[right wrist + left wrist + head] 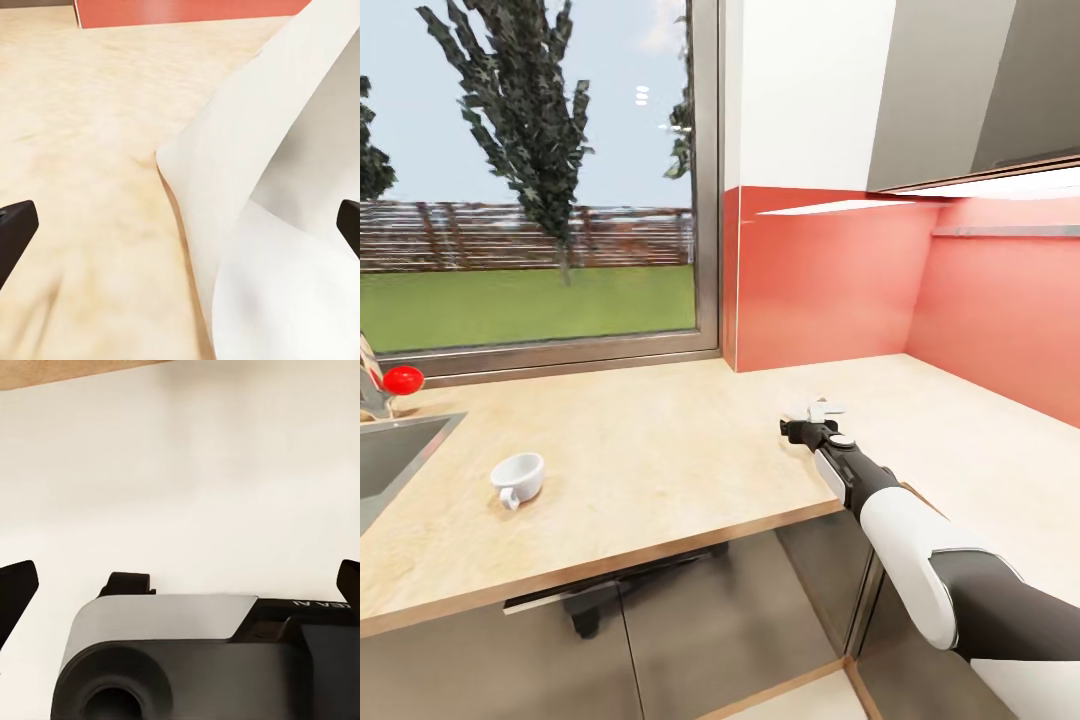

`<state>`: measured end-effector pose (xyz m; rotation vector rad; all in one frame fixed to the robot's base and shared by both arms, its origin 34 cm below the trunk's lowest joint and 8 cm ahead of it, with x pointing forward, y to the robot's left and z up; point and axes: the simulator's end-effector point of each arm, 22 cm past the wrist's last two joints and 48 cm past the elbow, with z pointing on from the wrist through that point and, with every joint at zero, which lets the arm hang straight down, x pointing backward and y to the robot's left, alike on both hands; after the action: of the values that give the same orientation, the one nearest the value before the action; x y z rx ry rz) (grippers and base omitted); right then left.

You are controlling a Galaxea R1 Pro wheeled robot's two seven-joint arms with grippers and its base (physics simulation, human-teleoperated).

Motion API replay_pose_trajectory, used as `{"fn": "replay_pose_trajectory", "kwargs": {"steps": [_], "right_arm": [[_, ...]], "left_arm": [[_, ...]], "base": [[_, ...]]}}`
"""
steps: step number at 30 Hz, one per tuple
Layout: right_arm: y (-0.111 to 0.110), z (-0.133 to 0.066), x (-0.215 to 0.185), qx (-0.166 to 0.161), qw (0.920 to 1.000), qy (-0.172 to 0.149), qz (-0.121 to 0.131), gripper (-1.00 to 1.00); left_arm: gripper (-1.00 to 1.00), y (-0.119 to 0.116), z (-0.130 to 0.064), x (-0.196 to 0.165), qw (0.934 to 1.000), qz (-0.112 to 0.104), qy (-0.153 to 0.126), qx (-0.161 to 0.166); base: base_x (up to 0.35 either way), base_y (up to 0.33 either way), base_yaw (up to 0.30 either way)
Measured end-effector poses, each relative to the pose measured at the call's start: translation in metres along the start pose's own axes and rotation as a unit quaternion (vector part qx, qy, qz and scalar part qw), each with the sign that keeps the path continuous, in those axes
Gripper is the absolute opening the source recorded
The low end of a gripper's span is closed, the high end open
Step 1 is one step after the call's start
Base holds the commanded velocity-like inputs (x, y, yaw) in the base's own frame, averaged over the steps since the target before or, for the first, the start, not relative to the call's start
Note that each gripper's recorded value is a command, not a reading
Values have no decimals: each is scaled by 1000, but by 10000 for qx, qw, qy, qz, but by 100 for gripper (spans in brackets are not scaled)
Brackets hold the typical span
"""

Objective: Set up a coffee station on the kitchen countertop: keep the coffee maker on the countertop, move the bottle of coffee from the kitchen shelf to the counter next to the coffee maker, place a paper coffee filter on top of the coffee maker, put the saucer next to the coffee maker with the coffee cup on the saucer, and place the electric kettle next to the coffee maker.

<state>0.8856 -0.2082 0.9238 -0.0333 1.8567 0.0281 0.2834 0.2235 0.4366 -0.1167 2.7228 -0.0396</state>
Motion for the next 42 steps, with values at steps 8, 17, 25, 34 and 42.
{"fn": "replay_pose_trajectory", "kwargs": {"steps": [8, 17, 25, 34, 42], "right_arm": [[0, 0, 0, 0, 10000, 2, 0, 100], [0, 0, 1, 0, 10000, 14, 0, 100], [0, 0, 1, -7, 10000, 21, -1, 100], [1, 0, 2, -7, 10000, 29, 0, 100], [0, 0, 1, 15, 10000, 29, -5, 100]], "left_arm": [[100, 0, 0, 0, 10000, 0, 0, 1], [100, 0, 0, 0, 10000, 0, 0, 0], [100, 0, 0, 0, 10000, 0, 0, 3], [100, 0, 0, 0, 10000, 0, 0, 1], [100, 0, 0, 0, 10000, 0, -1, 0]], "base": [[1, 0, 0], [14, 0, 0], [1, 0, 0], [0, 0, 0], [0, 0, 0]]}}
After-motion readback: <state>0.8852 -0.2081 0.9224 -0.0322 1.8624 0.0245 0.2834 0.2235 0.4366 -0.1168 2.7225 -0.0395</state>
